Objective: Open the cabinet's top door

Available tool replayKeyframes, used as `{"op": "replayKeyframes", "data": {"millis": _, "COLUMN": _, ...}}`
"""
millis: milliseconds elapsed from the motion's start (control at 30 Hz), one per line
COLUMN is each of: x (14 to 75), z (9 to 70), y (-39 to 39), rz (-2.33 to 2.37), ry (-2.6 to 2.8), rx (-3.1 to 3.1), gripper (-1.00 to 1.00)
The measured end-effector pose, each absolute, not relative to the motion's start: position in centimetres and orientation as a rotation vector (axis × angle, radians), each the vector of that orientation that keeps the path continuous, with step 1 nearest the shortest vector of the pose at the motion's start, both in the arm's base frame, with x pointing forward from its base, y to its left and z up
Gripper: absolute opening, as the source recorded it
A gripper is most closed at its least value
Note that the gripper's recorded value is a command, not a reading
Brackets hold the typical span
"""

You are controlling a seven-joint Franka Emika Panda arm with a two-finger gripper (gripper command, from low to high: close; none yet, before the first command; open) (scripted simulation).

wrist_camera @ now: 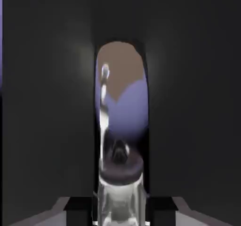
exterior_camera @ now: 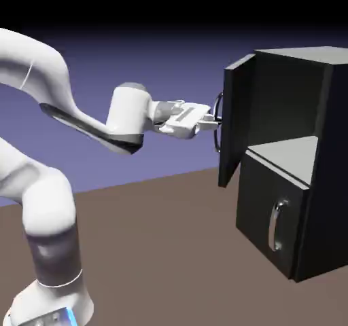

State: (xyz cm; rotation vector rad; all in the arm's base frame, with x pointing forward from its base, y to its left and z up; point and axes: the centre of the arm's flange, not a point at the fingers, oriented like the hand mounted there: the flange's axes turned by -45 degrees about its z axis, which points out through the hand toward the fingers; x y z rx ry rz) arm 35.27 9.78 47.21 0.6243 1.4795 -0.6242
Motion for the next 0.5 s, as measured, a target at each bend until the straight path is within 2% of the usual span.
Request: {"op": "replayKeyframes", "data": {"millis": 500, "x": 35.1, "z": 47.2, "y": 20.3, "rz": -0.922, "ry": 1.367, "rx": 0.922, "gripper": -1.0}}
